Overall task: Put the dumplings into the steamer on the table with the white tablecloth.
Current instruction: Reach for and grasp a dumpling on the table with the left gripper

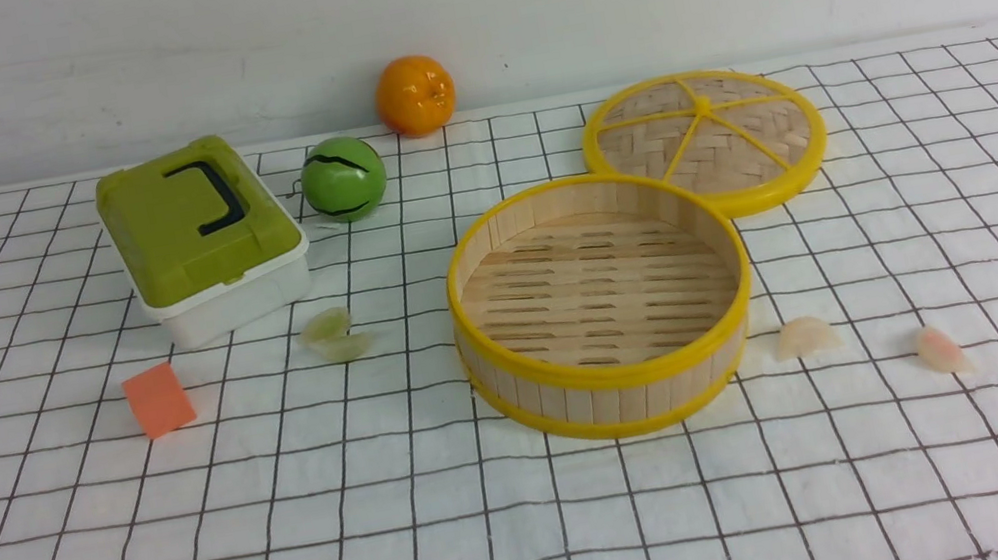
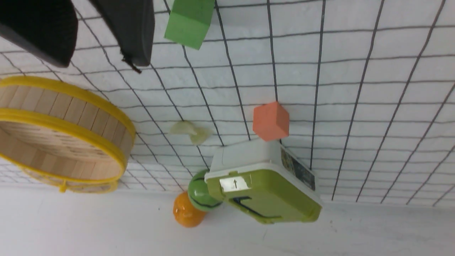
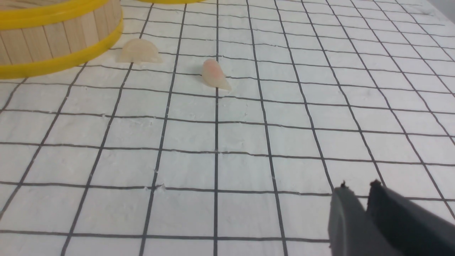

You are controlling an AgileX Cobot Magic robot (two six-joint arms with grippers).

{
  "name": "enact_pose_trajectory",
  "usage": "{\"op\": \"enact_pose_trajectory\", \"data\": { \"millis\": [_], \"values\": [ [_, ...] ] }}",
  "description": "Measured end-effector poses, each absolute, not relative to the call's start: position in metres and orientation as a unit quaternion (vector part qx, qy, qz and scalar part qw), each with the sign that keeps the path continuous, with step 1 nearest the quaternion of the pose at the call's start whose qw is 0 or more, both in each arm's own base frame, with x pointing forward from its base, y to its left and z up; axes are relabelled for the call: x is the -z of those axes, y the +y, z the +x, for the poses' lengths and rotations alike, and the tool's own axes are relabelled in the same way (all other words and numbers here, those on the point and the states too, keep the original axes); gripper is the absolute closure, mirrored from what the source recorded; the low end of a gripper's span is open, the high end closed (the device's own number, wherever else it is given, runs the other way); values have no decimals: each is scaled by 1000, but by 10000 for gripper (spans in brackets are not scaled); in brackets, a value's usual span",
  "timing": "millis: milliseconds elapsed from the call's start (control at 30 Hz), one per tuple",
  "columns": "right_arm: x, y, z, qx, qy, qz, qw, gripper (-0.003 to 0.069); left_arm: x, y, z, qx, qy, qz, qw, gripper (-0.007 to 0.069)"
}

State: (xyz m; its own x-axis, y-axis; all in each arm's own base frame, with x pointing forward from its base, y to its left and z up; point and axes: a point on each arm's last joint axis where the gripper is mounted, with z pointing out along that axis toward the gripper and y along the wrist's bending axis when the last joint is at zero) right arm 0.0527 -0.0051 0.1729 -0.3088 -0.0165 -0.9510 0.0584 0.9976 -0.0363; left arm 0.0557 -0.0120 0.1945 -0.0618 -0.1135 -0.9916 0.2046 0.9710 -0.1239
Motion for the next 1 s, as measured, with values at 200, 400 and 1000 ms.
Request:
{"op": "enact_pose_trajectory", "data": {
  "millis": [200,400,1000],
  "values": [
    [-178,-6,55,60,783,-13,619,557,-206,-12,55,124,673,30,729,387],
    [-211,2,57,159,638,-147,739,547,-225,-11,52,135,592,26,794,387],
    [-294,37,10,-170,325,-152,918,526,-262,-9,39,348,478,-96,801,444]
  ]
}}
